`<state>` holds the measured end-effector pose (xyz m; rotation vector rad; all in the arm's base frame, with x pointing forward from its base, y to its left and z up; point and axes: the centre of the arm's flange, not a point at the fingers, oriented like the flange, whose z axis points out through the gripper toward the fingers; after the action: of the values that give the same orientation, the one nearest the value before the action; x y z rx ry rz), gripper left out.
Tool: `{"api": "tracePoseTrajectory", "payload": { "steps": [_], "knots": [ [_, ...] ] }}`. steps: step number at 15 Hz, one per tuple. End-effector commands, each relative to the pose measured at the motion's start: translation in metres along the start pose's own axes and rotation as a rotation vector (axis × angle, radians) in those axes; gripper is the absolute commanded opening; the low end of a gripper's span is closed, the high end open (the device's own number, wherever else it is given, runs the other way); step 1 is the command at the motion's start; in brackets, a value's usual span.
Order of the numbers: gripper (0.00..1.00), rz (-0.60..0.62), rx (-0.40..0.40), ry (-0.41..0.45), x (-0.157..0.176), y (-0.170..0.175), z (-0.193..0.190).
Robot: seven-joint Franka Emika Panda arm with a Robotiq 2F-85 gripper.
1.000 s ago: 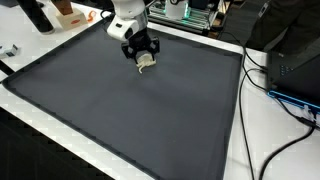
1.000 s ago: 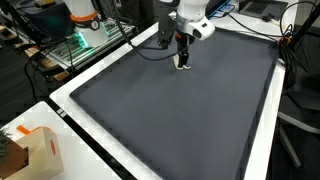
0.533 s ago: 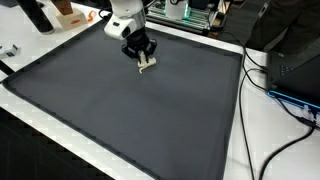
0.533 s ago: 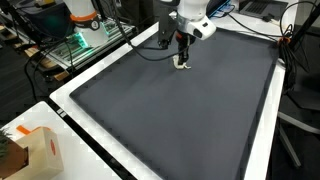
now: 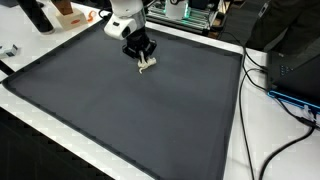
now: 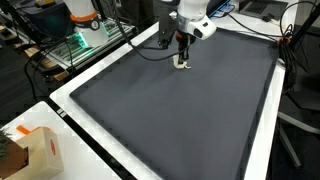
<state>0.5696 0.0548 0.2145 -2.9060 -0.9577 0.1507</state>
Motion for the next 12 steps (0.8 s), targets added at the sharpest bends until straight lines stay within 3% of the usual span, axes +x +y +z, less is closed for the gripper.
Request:
{"api": "tracePoseTrajectory", "payload": {
  "steps": [1, 5, 6, 7, 9, 12],
  "knots": [
    [0.04, 0.005, 0.01, 0.002, -0.0007, -0.0021, 0.0061],
    [0.04, 0.003, 0.009, 0.001, -0.0003, -0.0019, 0.0057],
    [0.12, 0.002, 0.009, -0.002, 0.0, -0.0019, 0.0057],
    [0.4, 0.003, 0.011, 0.0, 0.0006, -0.002, 0.0054],
    [0.41, 0.005, 0.007, 0.0, 0.001, -0.0025, 0.0054],
    [0.62, 0.007, 0.002, -0.001, 0.002, -0.0038, 0.0054]
  ]
}}
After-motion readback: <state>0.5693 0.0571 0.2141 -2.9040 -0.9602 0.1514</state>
